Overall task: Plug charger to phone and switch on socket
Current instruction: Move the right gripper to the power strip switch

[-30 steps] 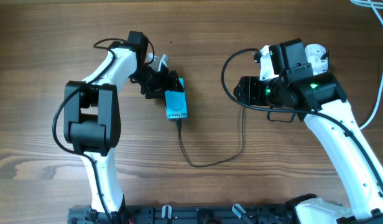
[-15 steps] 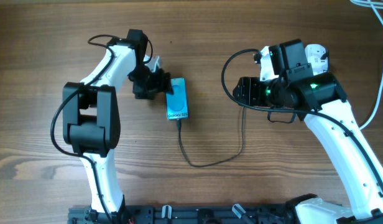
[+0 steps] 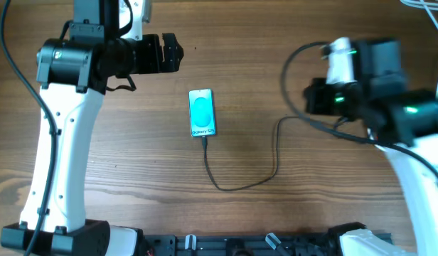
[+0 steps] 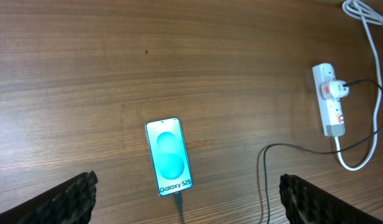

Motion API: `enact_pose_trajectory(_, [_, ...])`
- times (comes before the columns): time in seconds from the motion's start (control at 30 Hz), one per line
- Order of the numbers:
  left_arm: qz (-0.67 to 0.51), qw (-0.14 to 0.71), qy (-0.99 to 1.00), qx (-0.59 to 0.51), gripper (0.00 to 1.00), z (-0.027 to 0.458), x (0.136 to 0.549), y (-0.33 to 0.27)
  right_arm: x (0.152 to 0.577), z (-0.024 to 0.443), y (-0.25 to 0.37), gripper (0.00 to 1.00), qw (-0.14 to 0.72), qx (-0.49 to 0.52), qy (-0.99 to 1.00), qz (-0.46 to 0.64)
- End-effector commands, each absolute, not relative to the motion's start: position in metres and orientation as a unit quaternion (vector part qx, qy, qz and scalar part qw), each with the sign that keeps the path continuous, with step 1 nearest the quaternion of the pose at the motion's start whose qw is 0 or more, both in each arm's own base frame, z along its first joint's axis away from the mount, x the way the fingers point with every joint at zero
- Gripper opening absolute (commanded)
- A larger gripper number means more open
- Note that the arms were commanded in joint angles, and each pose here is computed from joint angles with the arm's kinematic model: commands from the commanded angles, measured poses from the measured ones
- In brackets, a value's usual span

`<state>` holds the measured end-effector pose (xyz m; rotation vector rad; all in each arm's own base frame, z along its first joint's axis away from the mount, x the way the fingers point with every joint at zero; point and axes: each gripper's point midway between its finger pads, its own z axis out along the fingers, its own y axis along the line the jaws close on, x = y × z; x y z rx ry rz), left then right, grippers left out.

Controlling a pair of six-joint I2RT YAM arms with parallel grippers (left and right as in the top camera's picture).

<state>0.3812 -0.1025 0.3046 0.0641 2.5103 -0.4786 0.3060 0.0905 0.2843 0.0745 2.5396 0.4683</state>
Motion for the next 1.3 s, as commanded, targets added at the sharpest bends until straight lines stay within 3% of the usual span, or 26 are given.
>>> enact_pose_trajectory(0.0, [-0.173,0.283,0.943,0.02,1.0,0.3,0.382,-0.099,0.309,0.307,0.048,0.04,0.316,0.064,0.933,0.159])
enact_pose_trajectory(0.33, [-0.173,0.282,0.944,0.02,1.0,0.3,0.382,-0.099,0.331,0.294,-0.086,0.04,0.341,0.196,0.895,0.211])
enact_pose_trajectory(0.6, [-0.173,0.282,0.944,0.02,1.0,0.3,0.382,-0.099,0.376,0.232,-0.17,0.04,0.326,0.288,0.872,0.225])
enact_pose_trajectory(1.03, [-0.173,0.282,0.944,0.02,1.0,0.3,0.382,-0.099,0.431,0.099,-0.21,0.04,0.266,0.325,0.872,0.25])
enact_pose_trajectory(1.27, [-0.173,0.282,0.944,0.02,1.0,0.3,0.382,-0.099,0.449,0.061,-0.2,0.04,0.253,0.311,0.882,0.247])
